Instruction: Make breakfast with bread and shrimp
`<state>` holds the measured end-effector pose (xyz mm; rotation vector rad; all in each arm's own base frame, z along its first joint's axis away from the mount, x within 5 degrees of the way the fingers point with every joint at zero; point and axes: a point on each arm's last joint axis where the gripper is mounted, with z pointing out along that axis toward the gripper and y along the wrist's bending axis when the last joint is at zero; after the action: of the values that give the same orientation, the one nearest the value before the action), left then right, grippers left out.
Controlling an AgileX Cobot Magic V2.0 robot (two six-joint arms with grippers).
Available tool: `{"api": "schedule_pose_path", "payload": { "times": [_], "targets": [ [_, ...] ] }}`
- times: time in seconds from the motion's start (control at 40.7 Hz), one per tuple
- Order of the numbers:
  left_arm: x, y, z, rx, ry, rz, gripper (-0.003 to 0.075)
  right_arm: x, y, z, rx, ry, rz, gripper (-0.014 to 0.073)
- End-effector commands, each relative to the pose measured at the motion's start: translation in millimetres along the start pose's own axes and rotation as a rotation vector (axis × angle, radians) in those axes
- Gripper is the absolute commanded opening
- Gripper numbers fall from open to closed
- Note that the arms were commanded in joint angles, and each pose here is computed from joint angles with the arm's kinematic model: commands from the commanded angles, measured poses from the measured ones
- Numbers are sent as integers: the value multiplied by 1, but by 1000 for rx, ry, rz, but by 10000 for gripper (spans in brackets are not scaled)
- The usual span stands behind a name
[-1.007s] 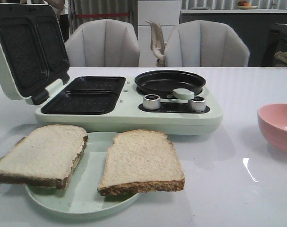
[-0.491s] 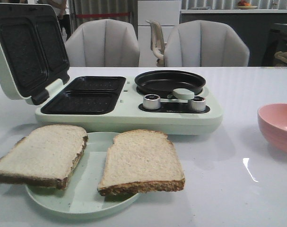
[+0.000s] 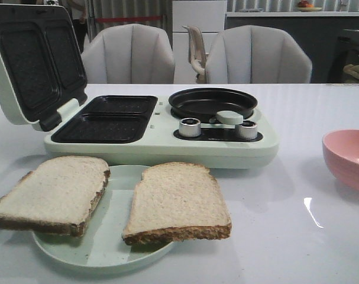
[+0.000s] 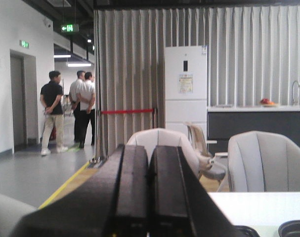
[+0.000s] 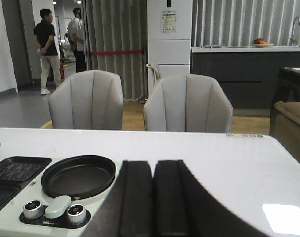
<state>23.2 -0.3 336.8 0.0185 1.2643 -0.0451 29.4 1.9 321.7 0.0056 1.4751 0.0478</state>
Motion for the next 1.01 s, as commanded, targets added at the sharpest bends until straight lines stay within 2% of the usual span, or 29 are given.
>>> {"api": "schedule_pose_path", "payload": {
  "times": [0.0,0.098,0.295,0.491,0.663,0.859,0.909,0.982],
  "targets": [
    [-24,0,11,2,11,-7,101,-27,1,10,4,11,2,43],
    [-26,0,23,-6,128,-7,101,-32,1,26,4,132,3,43],
    [-2,1,41,-18,364,-4,101,-15,0,53,7,329,7,43],
    [11,1,53,-23,487,-2,101,5,-1,71,10,482,10,43],
    [16,1,58,-23,525,-9,101,15,-1,79,12,557,12,43],
    [17,1,58,-23,528,-10,101,17,-2,82,12,570,13,48],
    [17,1,58,-23,528,-10,102,17,-2,82,12,570,13,64],
    [17,1,58,-23,532,-10,111,17,-2,82,12,570,13,139]
  ]
}}
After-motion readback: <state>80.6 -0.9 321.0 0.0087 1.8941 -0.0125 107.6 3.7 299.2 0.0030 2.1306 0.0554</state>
